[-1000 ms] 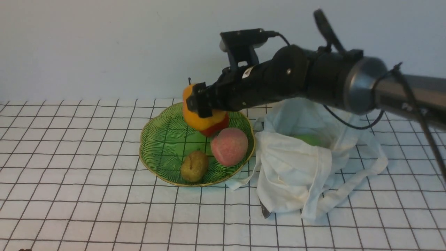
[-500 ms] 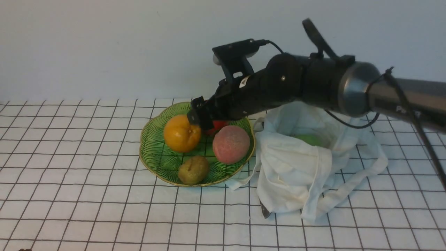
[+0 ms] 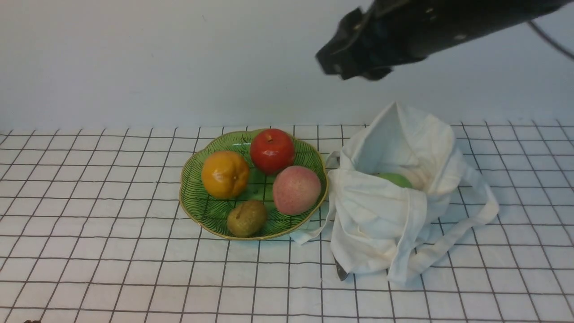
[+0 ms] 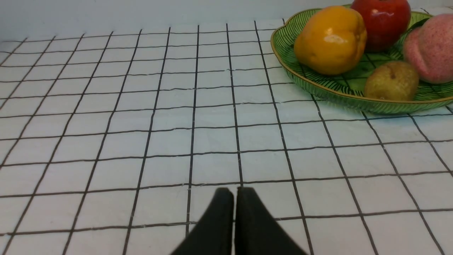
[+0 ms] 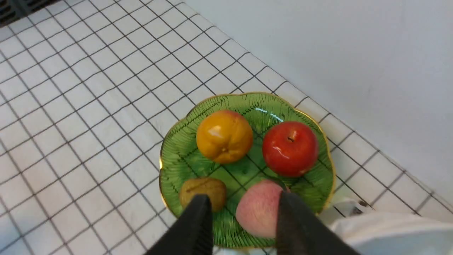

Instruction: Take the fruit out of the bag on the white checkered tablecloth and place them on the plate.

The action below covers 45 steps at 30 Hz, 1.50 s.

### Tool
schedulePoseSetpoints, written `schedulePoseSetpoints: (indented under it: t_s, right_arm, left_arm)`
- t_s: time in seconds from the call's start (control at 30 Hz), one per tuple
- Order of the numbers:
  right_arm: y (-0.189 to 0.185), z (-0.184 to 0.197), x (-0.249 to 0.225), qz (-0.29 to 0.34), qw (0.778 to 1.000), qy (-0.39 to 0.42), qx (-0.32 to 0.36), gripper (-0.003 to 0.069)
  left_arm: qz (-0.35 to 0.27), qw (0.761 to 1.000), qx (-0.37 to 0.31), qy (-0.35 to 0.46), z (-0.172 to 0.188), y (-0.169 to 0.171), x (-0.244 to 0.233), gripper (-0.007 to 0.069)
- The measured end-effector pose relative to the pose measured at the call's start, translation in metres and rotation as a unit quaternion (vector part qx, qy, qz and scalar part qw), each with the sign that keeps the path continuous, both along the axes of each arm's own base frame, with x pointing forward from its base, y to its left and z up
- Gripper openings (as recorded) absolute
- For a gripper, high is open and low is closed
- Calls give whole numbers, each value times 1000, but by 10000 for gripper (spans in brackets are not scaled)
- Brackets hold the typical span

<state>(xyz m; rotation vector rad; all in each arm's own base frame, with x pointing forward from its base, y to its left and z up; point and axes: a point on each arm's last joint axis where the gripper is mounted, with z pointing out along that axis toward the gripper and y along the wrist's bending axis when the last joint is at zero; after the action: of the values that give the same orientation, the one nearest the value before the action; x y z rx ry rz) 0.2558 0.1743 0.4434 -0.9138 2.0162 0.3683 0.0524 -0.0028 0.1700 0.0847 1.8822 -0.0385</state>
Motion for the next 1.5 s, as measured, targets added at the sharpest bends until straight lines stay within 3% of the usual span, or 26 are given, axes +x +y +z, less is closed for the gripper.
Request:
schedulePoseSetpoints:
  t_s: [0.1,0.23,0.27,0.43,0.5,0.63,0.8,1.5]
  right_arm:
    - [-35,32,-50,-11,1000,-6,-15,38]
    - [-70,56,-102,-38,999,-24,8,-7]
    - [-91,65,-136,-45,997,-50,32,-11]
    - [-135,43,-207,-56,985,-126,102,-13]
    - [-153,18,-233,-65,962,-202,169,-14]
    - [-160,-45,-241,-78,927,-276,241,-14]
    - [-151,-98,-224,-90,917,-272,277,-14]
    - [-146,-117,-215,-96,924,-251,272,-14]
  left_arm:
    - [0,1000,0,0,0,0,0,-8]
    - [0,1000,0,0,0,0,0,-8]
    - [0,1000,0,0,0,0,0,-8]
    - [0,1000,0,0,0,0,0,-8]
    - [0,1000,0,0,0,0,0,-8]
    - [0,1000,0,0,0,0,0,-8]
    - [0,1000,0,0,0,0,0,-8]
    - [0,1000,0,0,0,0,0,-8]
